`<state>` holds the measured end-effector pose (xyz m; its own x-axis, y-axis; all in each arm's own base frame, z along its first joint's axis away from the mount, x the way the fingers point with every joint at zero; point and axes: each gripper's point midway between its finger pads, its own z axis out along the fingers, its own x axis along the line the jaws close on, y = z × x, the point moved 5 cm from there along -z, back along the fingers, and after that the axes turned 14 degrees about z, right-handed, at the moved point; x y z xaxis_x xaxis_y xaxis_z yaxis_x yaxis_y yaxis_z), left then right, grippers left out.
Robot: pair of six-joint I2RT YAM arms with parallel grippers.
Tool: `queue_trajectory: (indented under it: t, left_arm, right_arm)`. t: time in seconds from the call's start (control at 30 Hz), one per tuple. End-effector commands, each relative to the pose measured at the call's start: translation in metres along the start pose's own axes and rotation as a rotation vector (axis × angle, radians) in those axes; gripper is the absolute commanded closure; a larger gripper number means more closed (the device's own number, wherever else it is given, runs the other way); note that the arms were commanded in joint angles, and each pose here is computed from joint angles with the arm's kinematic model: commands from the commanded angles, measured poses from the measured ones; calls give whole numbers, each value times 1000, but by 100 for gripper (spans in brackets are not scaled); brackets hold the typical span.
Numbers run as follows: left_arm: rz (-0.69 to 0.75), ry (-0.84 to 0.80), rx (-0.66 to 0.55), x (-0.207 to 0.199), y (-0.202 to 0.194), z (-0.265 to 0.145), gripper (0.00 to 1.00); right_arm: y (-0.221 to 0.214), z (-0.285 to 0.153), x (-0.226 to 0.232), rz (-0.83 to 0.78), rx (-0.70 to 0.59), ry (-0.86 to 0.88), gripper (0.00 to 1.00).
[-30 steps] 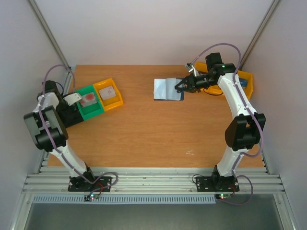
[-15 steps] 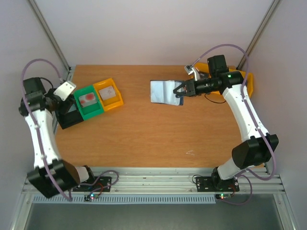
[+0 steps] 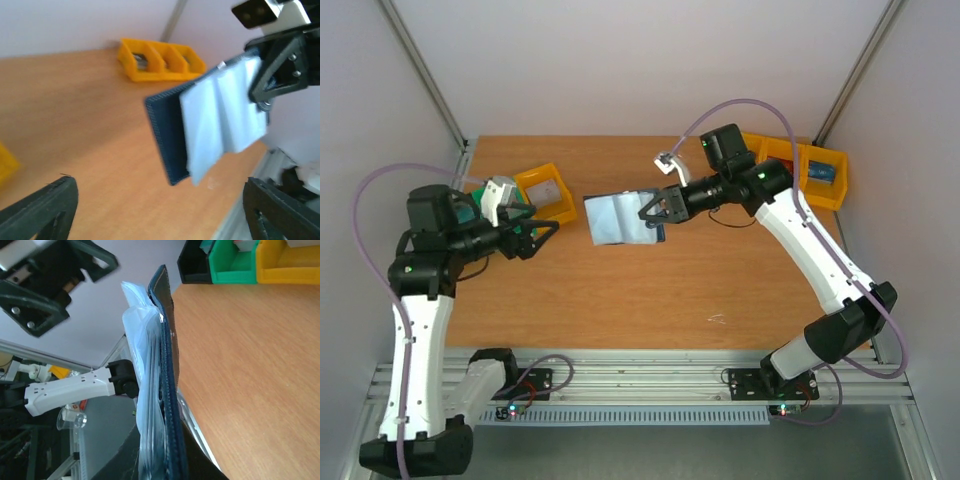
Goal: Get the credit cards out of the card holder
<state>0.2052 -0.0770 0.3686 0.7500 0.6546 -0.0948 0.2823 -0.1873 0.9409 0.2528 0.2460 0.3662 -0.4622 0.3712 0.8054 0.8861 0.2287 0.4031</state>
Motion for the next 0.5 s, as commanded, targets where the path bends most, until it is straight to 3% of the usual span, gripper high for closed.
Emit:
queue_trajectory:
  t: [0.0,0.27,0.47]
  left_arm:
    - [-216,-252,-63,-27,-1,12,2]
    - [-202,-368,-74,-48,-22,20,1]
    - [-79,-369,-146,-57,-29,15,1]
  right_arm:
    - [10,10,30,-36,-53,30,99]
    - [4,43,56,-46,-13,100,99]
    - [-21,56,82,-63,103,217,99]
